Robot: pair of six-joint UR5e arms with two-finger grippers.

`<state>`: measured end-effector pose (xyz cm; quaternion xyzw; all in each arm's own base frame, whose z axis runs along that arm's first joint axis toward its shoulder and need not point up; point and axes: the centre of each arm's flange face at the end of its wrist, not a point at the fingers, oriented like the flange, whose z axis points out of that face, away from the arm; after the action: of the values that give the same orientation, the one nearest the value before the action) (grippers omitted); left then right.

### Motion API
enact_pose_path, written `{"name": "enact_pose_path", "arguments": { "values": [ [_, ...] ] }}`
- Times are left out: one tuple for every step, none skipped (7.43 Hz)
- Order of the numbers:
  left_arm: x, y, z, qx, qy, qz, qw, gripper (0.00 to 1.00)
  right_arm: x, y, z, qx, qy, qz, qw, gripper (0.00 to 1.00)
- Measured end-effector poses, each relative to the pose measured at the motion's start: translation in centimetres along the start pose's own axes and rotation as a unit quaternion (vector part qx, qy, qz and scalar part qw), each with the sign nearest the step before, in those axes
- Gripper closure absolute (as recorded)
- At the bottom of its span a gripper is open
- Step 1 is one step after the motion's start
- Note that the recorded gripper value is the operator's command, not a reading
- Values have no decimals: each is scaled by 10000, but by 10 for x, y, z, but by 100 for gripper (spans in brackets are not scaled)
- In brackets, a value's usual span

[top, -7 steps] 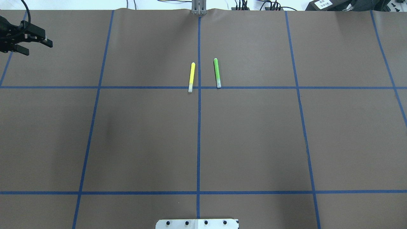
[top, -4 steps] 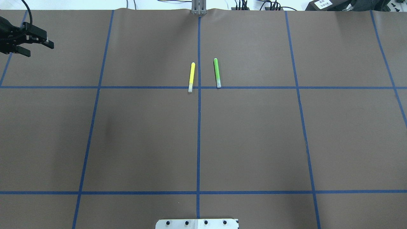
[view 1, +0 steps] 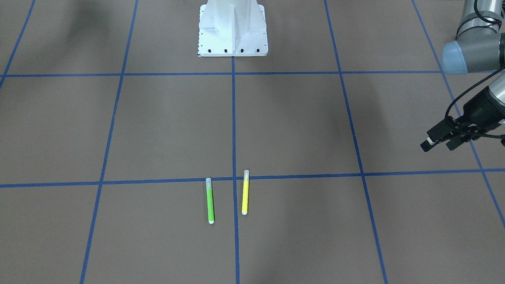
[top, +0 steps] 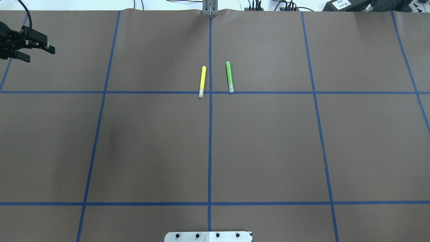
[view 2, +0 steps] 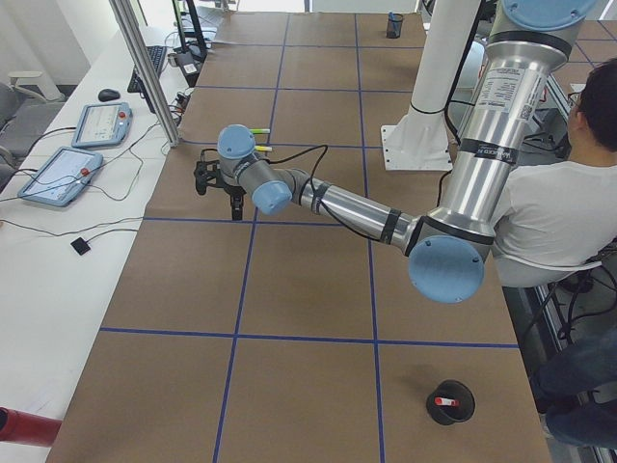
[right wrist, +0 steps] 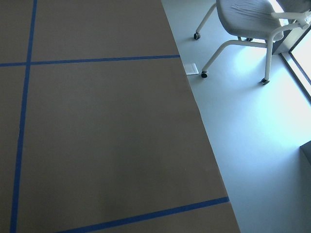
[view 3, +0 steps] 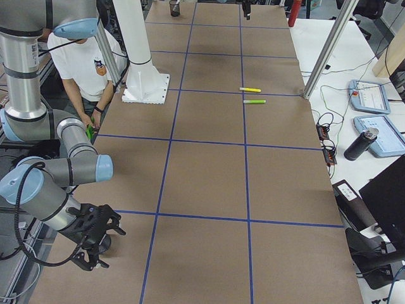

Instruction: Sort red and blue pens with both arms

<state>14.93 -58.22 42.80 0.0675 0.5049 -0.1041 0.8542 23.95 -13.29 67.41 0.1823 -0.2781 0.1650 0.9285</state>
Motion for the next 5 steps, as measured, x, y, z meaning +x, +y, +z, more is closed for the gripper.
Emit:
{"name": "enact_pose_path", "arguments": {
  "values": [
    [-3,1,-1,3,-3,42,10000,2,-13,-46,9,-128,-47,-71,9999,0],
    [-10,3,-3,1,-22,131,9999,2,-33,-100,24,-254,-111,-192,9994,0],
    [-20,7,-6,3,-53,245,9997,2,-56,-151,48,-411,-191,-399,9982,0],
    [-32,12,-10,11,-92,370,9993,2,-86,-201,80,-613,-282,-669,9955,0],
    [-45,16,-13,7,-138,504,9986,2,-119,-247,113,-801,-374,-952,9915,0]
  ]
}}
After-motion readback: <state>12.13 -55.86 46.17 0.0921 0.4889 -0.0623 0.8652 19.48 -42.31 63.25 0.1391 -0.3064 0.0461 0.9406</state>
